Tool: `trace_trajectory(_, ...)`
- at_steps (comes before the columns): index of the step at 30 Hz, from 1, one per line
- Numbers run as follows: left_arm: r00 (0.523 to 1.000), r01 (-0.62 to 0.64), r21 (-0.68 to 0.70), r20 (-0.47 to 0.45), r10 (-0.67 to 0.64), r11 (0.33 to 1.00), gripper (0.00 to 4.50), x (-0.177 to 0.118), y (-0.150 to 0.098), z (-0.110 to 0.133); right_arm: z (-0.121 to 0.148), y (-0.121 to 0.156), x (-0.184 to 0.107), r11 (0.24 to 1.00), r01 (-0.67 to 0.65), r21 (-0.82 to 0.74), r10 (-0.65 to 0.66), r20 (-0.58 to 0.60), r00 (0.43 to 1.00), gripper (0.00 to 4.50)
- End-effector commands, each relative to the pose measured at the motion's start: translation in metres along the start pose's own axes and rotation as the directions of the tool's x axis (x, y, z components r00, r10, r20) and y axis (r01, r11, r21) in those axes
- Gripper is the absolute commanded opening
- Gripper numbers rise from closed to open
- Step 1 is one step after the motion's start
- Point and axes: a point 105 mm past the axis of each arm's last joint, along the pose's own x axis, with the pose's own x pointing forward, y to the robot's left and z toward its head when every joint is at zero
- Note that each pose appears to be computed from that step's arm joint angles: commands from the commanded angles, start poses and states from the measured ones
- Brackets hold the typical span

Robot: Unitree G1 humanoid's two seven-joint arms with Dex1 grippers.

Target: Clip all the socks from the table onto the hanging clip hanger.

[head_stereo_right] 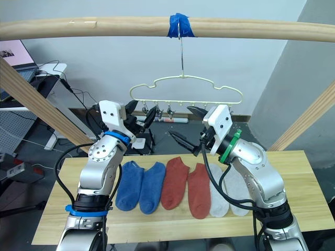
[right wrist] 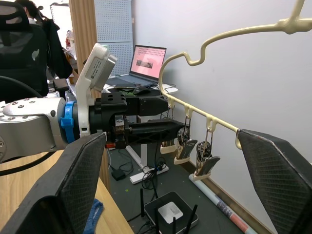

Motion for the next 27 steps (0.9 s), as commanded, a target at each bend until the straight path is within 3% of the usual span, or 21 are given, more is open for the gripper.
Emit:
trace_trajectory(1, 0.999, -0.032, 0.012, 0.03, 0.031, 0.999, 3.43, 0.0, 0.005, 0.008, 0.014, 0.003, -0.002, 0.999, -0.006, -0.038, 0.008, 0.049, 0.999, 4.5)
trace_trajectory(9, 0.999, -0.037, 0.015, 0.023, 0.036, 0.999, 3.43, 0.0, 0.005, 0.005, 0.013, 0.003, -0.002, 0.999, -0.006, -0.039, 0.008, 0.044, 0.999, 4.5)
trace_trajectory(13, 0.999, -0.031, 0.011, 0.025, 0.03, 0.999, 2.61, 0.0, 0.004, 0.006, 0.013, 0.003, -0.003, 0.999, -0.004, -0.038, 0.005, 0.042, 0.999, 4.5)
trace_trajectory(19, 0.999, -0.024, -0.001, 0.024, 0.024, 1.0, 0.76, -0.001, 0.002, 0.005, 0.013, 0.002, -0.003, 0.999, 0.0, -0.035, 0.002, 0.04, 0.999, 4.5)
trace_trajectory(24, 0.999, -0.022, -0.006, 0.026, 0.022, 1.0, 0.1, -0.001, 0.0, 0.006, 0.008, 0.002, -0.006, 1.0, 0.011, -0.028, -0.01, 0.021, 1.0, 4.5)
trace_trajectory(27, 1.0, -0.008, 0.012, 0.019, 0.008, 1.0, 0.03, -0.002, -0.001, 0.008, -0.008, 0.003, -0.019, 0.999, 0.019, -0.035, -0.021, -0.056, 0.998, 4.5)
